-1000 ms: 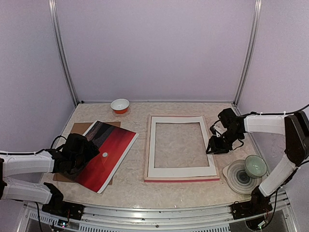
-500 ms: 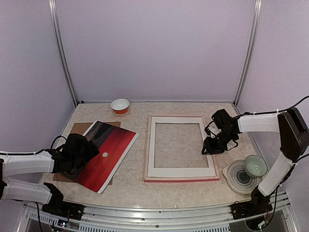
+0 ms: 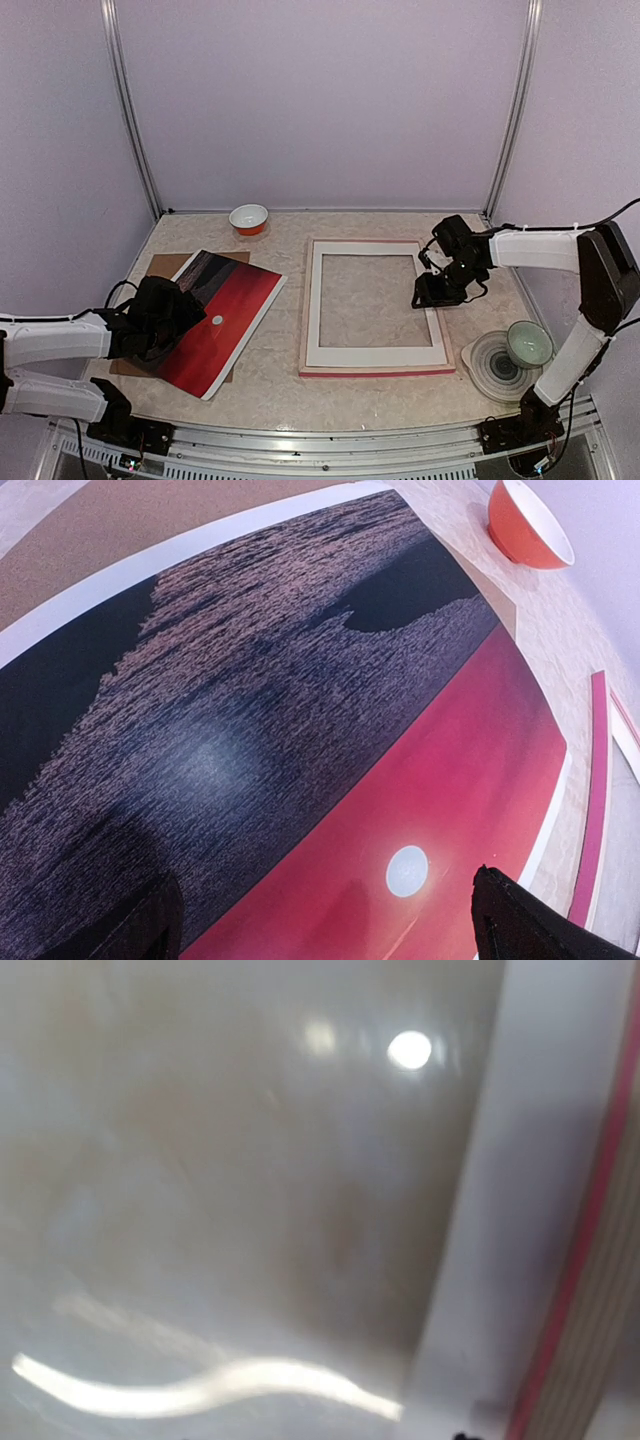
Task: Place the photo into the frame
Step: Adjust the mat board under the glass panel, then pick up the photo from the backboard.
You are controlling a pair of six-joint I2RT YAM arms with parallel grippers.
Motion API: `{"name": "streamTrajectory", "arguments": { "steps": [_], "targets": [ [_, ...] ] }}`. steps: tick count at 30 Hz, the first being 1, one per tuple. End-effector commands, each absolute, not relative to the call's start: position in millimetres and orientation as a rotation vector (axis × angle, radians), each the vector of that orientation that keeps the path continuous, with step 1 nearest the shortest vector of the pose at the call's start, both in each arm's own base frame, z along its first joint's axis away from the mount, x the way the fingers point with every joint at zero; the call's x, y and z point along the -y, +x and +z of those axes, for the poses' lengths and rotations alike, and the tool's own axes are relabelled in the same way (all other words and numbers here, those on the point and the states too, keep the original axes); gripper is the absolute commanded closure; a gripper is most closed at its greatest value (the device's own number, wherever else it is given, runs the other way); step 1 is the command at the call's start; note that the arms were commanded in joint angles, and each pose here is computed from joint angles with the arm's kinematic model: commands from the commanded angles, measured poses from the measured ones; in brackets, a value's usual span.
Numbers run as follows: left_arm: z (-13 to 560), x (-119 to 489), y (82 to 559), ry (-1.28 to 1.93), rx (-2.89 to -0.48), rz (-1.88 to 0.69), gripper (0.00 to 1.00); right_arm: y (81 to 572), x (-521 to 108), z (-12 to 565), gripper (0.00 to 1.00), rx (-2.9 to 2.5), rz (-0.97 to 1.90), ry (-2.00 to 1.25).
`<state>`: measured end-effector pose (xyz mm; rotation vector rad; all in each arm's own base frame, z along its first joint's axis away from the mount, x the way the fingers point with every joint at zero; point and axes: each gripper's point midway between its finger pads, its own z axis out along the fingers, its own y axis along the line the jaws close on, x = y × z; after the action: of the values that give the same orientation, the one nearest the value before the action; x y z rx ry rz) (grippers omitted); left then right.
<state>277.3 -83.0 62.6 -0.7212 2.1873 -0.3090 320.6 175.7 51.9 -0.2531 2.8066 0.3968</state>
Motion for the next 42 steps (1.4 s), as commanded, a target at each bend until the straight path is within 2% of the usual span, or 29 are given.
{"name": "streamTrajectory", "arguments": {
  "steps": [1, 3, 5, 6, 7, 8, 17, 24, 33, 42],
  "targets": [
    [72, 85, 280, -0.724, -2.168, -0.314, 0.01, 339, -183, 83, 0.4, -2.701, 0.333, -0.301],
    [72, 85, 280, -0.725, -2.167, -0.31, 0.01, 346, -187, 93, 0.36, -2.669, 0.317, -0.313],
    [72, 84, 279, -0.723, -2.169, -0.306, 0.01, 352, -190, 103, 0.27, -2.633, 0.28, -0.323],
    [72, 84, 279, -0.724, -2.167, -0.304, 0.01, 355, -190, 108, 0.18, -2.617, 0.257, -0.32],
    [72, 83, 279, -0.726, -2.166, -0.304, 0.01, 359, -191, 114, 0.05, -2.594, 0.229, -0.316],
    [73, 83, 279, -0.727, -2.165, -0.305, 0.01, 363, -191, 121, 0.01, -2.574, 0.213, -0.31],
    [74, 85, 277, -0.721, -2.165, -0.309, 0.01, 381, -207, 186, 0.01, -2.353, 0.178, -0.302],
    [77, 87, 276, -0.711, -2.16, -0.328, 0.01, 379, -218, 198, 0.01, -2.324, 0.512, -0.241],
    [87, 95, 272, -0.636, -2.162, -0.355, 0.01, 363, -246, 231, 0.01, -2.133, 0.748, -0.322],
    [96, 100, 264, -0.585, -2.15, -0.4, 0.01, 310, -343, 247, 0.01, -1.859, 0.807, -0.86]
  ]
}}
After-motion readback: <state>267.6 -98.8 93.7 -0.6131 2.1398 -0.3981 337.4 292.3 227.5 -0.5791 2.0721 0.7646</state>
